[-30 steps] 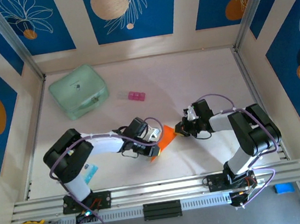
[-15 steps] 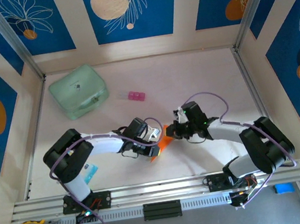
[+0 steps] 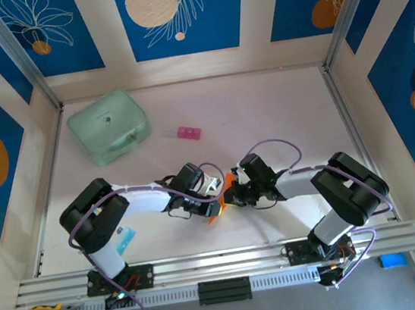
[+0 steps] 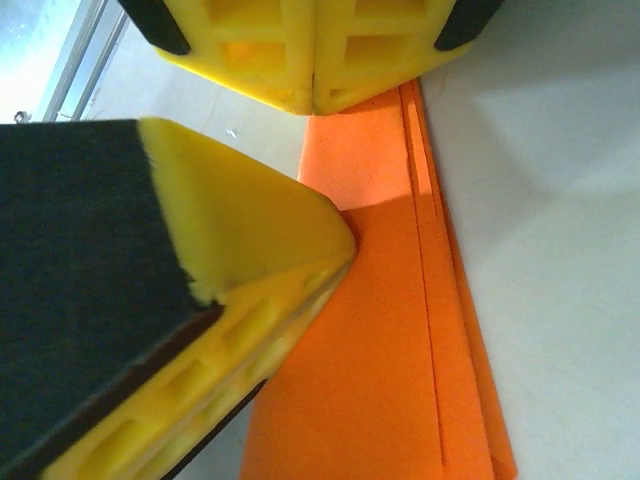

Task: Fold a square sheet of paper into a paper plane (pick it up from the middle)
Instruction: Fold the wing for the fifth time at the center of the table.

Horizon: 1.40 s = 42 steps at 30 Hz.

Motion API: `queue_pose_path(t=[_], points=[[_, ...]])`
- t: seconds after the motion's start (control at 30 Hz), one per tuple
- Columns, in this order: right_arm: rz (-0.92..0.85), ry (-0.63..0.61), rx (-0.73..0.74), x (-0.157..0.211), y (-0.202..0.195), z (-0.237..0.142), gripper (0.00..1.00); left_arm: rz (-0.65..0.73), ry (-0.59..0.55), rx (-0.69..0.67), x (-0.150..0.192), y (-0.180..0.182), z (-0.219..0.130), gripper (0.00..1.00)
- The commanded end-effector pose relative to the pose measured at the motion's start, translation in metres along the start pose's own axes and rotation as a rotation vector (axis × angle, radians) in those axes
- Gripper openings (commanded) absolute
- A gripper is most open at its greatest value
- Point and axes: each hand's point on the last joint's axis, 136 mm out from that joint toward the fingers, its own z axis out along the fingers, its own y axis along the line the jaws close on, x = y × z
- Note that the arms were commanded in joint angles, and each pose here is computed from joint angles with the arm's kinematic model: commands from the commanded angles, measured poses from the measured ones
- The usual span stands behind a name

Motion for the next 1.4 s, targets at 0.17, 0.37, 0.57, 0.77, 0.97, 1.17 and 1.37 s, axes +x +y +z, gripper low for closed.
queue_pose_path(t=[0.17, 0.37, 0.57, 0.77, 0.97, 1.17, 1.37], points=[[0.065, -0.048, 0.000, -0.012, -0.032, -0.012, 0.03, -0.094, 0.102, -0.090, 0.035, 0.033, 0.008, 0.00], [0.104, -0.101, -0.033, -0.036, -0.039, -0.027, 0.05, -0.101, 0.101, -0.076, 0.035, 0.033, 0.009, 0.00], [0.170, -0.169, -0.022, -0.060, -0.055, -0.045, 0.05, -0.101, 0.097, -0.076, 0.035, 0.033, 0.008, 0.00], [0.246, -0.232, -0.008, -0.075, -0.075, -0.060, 0.05, -0.101, 0.097, -0.074, 0.034, 0.032, 0.008, 0.00], [0.262, -0.272, -0.029, -0.086, -0.075, -0.075, 0.06, -0.097, 0.095, -0.071, 0.034, 0.032, 0.008, 0.00], [0.229, -0.315, -0.004, -0.087, -0.056, -0.097, 0.10, -0.096, 0.071, -0.060, 0.026, 0.026, 0.005, 0.00], [0.220, -0.304, -0.005, -0.061, -0.040, -0.102, 0.15, -0.116, -0.014, -0.045, -0.002, 0.014, 0.000, 0.00]])
